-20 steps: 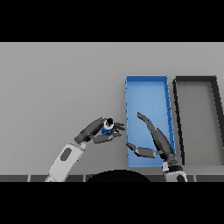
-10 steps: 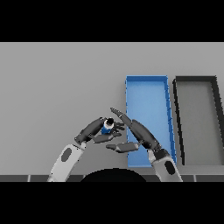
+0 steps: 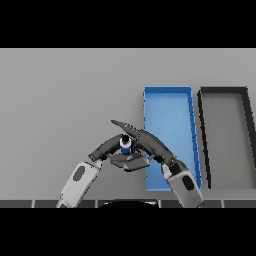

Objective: Pick up the blue pipe and place it into the blue bin.

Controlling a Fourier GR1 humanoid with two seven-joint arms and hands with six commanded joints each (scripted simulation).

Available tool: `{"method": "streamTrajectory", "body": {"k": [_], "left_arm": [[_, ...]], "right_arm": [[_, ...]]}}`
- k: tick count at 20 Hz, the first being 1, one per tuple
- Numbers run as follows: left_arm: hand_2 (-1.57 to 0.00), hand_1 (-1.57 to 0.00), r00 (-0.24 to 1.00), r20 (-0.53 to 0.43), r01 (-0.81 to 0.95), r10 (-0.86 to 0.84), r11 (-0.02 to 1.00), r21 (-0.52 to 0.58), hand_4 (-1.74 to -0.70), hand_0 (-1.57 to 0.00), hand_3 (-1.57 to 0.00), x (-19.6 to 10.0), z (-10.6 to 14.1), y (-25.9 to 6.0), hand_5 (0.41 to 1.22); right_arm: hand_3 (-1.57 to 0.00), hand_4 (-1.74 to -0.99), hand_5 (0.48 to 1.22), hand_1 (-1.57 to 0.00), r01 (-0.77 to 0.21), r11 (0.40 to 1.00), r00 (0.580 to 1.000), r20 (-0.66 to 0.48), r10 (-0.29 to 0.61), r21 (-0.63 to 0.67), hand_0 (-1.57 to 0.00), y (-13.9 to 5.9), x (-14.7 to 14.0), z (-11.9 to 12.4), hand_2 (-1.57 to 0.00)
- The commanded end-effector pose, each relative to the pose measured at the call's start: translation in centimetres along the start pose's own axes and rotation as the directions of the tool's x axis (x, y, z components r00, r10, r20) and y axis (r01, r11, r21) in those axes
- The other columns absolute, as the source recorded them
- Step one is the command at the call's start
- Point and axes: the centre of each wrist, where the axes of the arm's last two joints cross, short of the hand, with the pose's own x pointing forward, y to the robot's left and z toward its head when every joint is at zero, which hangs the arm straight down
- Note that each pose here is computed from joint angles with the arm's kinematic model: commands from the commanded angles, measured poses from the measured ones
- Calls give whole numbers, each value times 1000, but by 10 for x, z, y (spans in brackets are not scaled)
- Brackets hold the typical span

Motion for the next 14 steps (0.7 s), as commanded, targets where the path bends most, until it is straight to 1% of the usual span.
{"method": "streamTrajectory", "body": {"k": [1,2,3,4,5,6,7,8,9,10,12,13,14], "left_arm": [[-1571,-1571,1000,-29,9,-9,1000,16,-1515,-1571,-1571,0,2,3,1221],[-1541,-1571,999,-48,0,1,1000,22,-1560,-1571,-1304,0,1,0,1221],[-1528,-1571,998,-62,-9,11,1000,24,-1596,-1571,-1139,-2,1,1,1221],[-1537,-1571,998,-69,-4,5,1000,22,-1625,-1571,-1163,1,-1,2,1221],[-1544,-1571,999,-52,-1,2,1000,21,-1648,-1571,-1207,1,0,1,1221],[-1549,-1571,999,-38,-4,5,1000,19,-1667,-1571,-1228,-1,0,0,1221],[-1553,-1571,1000,-25,-11,12,1000,17,-1682,-1571,-1271,0,0,0,1221],[-1557,-1571,1000,-19,-11,11,1000,20,-1694,-1571,-1307,2,-5,-4,1221],[-1560,-1571,1000,-24,-4,4,1000,14,-1703,-1571,-1331,0,-4,-5,1221],[-1562,-1571,1000,-19,-4,5,1000,14,-1711,-1571,-1322,-1,0,-2,1221],[-1539,-1571,1000,-20,-5,6,1000,12,-1722,-1571,-1412,1,-5,-3,1221],[-1545,-1571,1000,-10,-2,2,1000,15,-1725,-1571,-1396,2,-4,-3,1221],[-1551,-1571,1000,-1,11,-11,1000,10,-1729,-1571,-1417,1,-5,-1,1221]], "right_arm": [[-143,-1255,519,-241,1,1000,1000,-1,-1,1,-166,-4,1,-7,-249],[-307,-1303,520,-437,4,1000,1000,-11,-4,10,-398,-2,1,-11,-428],[-504,-1383,523,-652,-1,1000,1000,-16,2,22,-630,-2,2,-15,-657],[-662,-1446,527,-836,-11,1000,1000,-14,11,24,-818,-4,2,-17,-840],[-789,-1496,555,-983,-13,999,1000,5,13,31,-969,-2,1,-17,-986],[-896,-1537,600,-1101,12,999,1000,15,-12,34,-1089,-1,0,-18,-1103],[-1031,-1513,671,-1195,41,999,998,35,-42,28,-1186,2,0,-19,-1196],[-1139,-1495,781,-1270,62,998,996,54,-64,25,-1263,2,0,-21,-1271],[-1225,-1481,869,-1330,59,998,997,56,-60,17,-1324,4,-3,-22,-1331],[-1295,-1475,940,-1378,52,998,997,57,-53,23,-1374,4,-3,-21,-1379],[-1394,-1477,1041,-1448,19,1000,994,103,-20,18,-1445,5,-4,-19,-1448],[-1429,-1481,1077,-1472,21,1000,993,117,-22,15,-1470,7,-3,-20,-1473],[-1458,-1485,1106,-1492,18,1000,992,122,-20,19,-1490,10,-2,-20,-1492]]}}
